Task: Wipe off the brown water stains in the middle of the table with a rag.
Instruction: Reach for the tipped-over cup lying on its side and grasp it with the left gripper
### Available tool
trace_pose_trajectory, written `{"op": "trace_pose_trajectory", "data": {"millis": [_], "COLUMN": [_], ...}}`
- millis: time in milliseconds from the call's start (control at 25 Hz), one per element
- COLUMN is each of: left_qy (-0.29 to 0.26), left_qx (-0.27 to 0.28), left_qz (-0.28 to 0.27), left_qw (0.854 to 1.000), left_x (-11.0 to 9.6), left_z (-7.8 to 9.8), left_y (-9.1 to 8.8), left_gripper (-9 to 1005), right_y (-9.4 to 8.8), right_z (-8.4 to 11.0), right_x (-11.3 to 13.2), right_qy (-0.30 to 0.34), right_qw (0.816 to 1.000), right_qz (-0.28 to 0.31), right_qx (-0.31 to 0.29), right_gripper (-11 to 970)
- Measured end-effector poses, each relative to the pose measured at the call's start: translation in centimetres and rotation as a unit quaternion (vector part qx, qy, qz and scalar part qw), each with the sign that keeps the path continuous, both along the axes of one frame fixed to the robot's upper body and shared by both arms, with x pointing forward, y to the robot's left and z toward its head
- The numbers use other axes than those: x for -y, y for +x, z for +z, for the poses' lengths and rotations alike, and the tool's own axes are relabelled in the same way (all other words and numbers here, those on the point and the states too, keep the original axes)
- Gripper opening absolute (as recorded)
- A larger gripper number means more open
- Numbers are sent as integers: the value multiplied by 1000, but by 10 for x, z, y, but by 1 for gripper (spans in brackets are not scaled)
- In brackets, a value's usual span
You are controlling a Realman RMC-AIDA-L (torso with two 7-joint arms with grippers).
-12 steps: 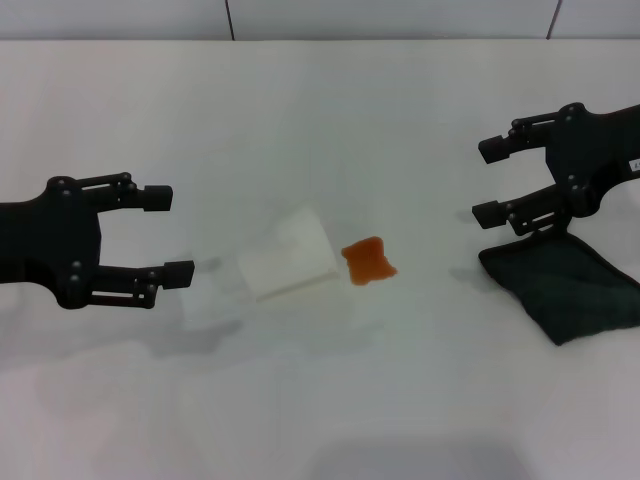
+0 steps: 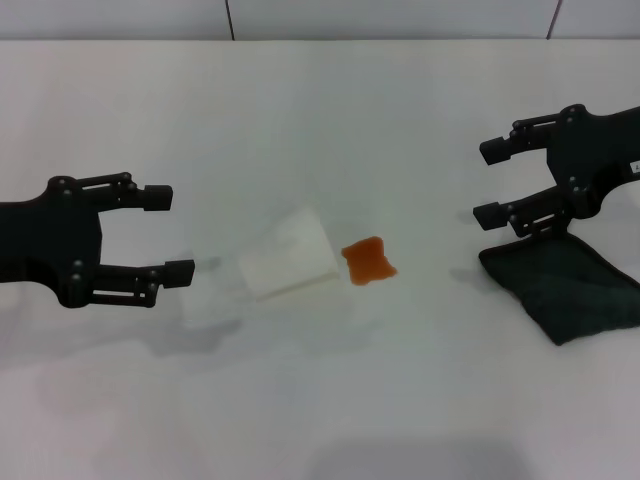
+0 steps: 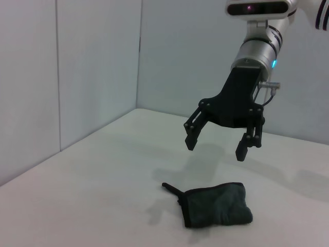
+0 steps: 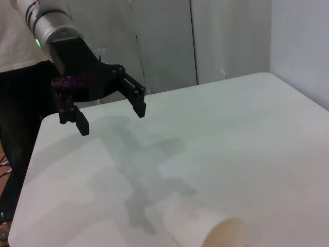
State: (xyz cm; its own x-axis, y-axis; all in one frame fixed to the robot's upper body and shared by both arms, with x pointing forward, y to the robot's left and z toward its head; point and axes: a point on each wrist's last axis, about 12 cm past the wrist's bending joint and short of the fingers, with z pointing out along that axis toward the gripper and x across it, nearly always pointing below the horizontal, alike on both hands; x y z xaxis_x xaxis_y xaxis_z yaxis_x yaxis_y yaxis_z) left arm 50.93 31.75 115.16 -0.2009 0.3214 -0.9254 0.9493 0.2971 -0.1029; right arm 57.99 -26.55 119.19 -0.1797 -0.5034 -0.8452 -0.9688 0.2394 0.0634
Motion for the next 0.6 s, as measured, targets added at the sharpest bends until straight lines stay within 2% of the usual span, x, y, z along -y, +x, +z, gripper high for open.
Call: {"op": "trace_pose_trajectory", "data": {"millis": [360,520,560,600], "left_qy": [4,28,36,59], "left_qx": [-13,-58,-67,-88], "left_qz": [11,33,34,33], "left_qw": [1000,997,997,994], "left_x": [1,4,6,12], "left_z": [1,11,16,27], "left_y": [4,23,29,42], "left_gripper": [855,849,847,846], "right_y": [0,0,0,0], "right_z": [-1,-3,-3,-4], "right_x": [-1,-2,-2,-1], "right_qy": [1,1,2,2], "right_qw": [1000,1000,1000,1000], "right_qz": [3,4,5,5], "right_qx": [3,7,8,8], "right_gripper": [854,853,853,853]}}
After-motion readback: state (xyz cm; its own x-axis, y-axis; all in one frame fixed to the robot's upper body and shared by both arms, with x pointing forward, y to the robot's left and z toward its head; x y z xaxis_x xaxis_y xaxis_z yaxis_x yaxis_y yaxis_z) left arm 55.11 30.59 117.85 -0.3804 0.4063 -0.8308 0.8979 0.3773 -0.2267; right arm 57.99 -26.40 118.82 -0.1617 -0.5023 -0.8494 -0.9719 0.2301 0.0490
